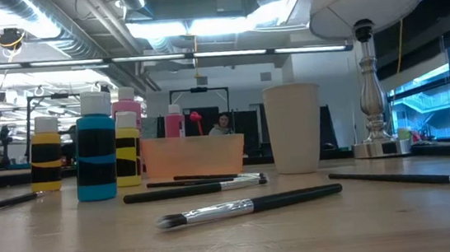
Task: Pick & Place Paint Supplies
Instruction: Put the large pink paint bottle into the orange bin
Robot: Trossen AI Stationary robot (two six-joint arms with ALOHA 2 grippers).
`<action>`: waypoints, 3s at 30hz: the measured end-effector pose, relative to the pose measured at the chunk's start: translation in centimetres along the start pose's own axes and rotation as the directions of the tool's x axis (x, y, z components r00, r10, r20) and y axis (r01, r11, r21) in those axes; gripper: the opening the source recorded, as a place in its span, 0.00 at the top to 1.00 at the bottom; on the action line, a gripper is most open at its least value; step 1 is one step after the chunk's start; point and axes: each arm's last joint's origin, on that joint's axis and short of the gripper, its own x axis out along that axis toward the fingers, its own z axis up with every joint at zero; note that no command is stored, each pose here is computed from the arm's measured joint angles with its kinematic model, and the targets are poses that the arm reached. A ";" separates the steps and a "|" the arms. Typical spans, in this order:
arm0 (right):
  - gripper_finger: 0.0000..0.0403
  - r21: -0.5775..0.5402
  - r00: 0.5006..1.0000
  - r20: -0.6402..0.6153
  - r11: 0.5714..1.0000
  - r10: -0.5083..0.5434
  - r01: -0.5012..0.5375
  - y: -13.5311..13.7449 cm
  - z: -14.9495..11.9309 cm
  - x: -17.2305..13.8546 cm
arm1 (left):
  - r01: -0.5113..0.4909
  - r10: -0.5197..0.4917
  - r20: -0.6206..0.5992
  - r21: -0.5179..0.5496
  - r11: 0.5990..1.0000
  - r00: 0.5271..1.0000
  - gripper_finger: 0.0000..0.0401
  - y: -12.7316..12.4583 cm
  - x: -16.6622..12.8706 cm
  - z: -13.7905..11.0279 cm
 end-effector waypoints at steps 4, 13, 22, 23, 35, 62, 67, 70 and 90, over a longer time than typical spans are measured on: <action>0.51 0.272 0.996 0.090 0.962 -0.007 -0.018 -2.4 -0.6 -2.1 | 0.008 -0.009 -0.021 -0.060 0.998 1.000 0.50 0.2 0.6 0.2; 0.52 0.722 0.818 0.425 0.401 0.387 -0.564 -5.2 -2.6 -5.8 | 0.089 -0.140 -0.198 -0.247 0.965 0.970 0.50 0.8 2.3 1.7; 0.57 0.455 0.455 0.652 0.166 0.606 -0.875 -4.6 -1.7 -8.9 | 0.139 -0.237 -0.400 -0.258 0.956 0.885 0.51 3.1 2.2 5.0; 0.58 0.410 0.415 0.683 0.154 0.601 -0.899 -4.7 -1.5 -9.4 | 0.138 -0.231 -0.420 -0.240 0.961 0.877 0.51 3.4 2.1 5.2; 0.60 0.194 0.269 0.797 0.193 0.541 -0.962 -4.6 -1.0 -12.5 | -0.039 -0.115 -0.514 -0.279 0.960 0.850 0.52 9.1 1.3 10.7; 0.58 0.349 0.547 0.629 0.428 0.552 -0.834 -4.5 -3.4 -9.6 | -0.534 0.322 -0.741 -0.058 0.843 0.589 0.52 26.9 7.4 16.2; 0.58 0.412 0.560 0.656 0.381 0.506 -0.828 -5.6 -4.8 -8.9 | -0.549 0.336 -0.717 -0.079 0.832 0.611 0.52 29.7 6.9 18.3; 0.58 0.443 0.587 0.651 0.386 0.482 -0.809 -5.8 -5.0 -8.6 | -0.576 0.367 -0.688 -0.089 0.813 0.625 0.52 30.8 6.4 19.3; 0.58 0.491 0.641 0.613 0.414 0.462 -0.767 -6.1 -5.1 -7.6 | -0.549 0.437 -0.658 0.043 0.835 0.613 0.52 32.7 5.2 19.7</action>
